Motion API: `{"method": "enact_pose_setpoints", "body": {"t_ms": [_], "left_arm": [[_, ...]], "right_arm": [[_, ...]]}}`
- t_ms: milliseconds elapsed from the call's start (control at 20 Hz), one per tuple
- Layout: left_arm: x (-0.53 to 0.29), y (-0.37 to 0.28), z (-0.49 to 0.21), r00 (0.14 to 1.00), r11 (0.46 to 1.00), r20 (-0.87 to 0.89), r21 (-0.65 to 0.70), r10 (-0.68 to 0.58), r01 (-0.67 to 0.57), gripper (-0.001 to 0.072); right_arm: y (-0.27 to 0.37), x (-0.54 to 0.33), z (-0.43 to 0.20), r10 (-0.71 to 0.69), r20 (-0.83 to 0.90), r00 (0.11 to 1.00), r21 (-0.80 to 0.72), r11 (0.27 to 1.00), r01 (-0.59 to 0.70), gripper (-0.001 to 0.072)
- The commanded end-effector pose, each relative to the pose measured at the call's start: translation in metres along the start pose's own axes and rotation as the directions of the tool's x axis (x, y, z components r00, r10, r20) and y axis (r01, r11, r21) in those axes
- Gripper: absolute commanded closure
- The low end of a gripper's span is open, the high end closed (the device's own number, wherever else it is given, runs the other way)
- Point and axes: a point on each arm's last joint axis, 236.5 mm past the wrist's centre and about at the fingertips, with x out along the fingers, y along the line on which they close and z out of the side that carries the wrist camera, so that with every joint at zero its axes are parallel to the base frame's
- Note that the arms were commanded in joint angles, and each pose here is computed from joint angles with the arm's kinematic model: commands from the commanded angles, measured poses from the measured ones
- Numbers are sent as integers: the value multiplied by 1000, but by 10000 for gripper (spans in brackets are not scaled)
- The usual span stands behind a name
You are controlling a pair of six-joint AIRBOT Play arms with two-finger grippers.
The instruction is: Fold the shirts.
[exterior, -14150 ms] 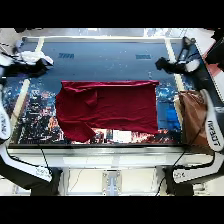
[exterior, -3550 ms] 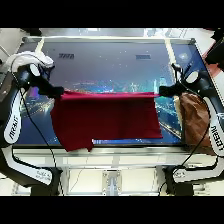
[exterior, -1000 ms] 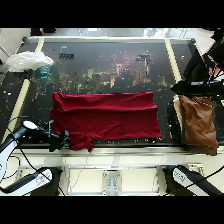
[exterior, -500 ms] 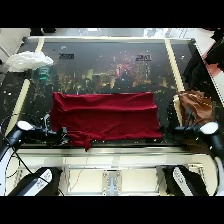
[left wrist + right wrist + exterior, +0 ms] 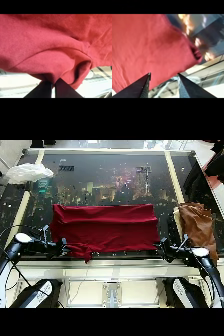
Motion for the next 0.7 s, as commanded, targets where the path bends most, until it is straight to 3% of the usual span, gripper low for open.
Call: {"method": "enact_pose_setpoints", "body": {"t_ms": [0, 150, 200, 250, 350, 500, 650], "left_arm": [[0, 0, 0, 1000, 1000, 2, 2, 0, 0, 691], [0, -1, 0, 1000, 1000, 2, 1, -1, 1, 691], [0, -1, 1, 1000, 1000, 3, 1, -1, 1, 691], [0, -1, 1, 1000, 1000, 3, 1, -1, 1, 690], [0, -1, 0, 1000, 1000, 2, 1, -1, 1, 691], [-8, -8, -7, 999, 999, -31, 32, -13, 14, 691], [-39, -29, -15, 999, 992, -3, 123, -40, 41, 692]], "right_arm": [[-10, 10, -3, -16, -39, 999, 68, 997, 19, 321], [-13, 13, 17, -24, 36, 999, 95, 995, 20, 337], [-11, 13, 27, -13, 76, 997, 116, 993, 4, 419], [-9, 14, 34, -4, 104, 995, 134, 991, -10, 554], [-5, 12, 43, 8, 133, 991, 108, 994, -23, 699], [36, 0, 38, 112, 83, 990, -104, 989, -103, 701], [76, -35, 12, 138, -16, 990, -342, 930, -135, 702]]}}
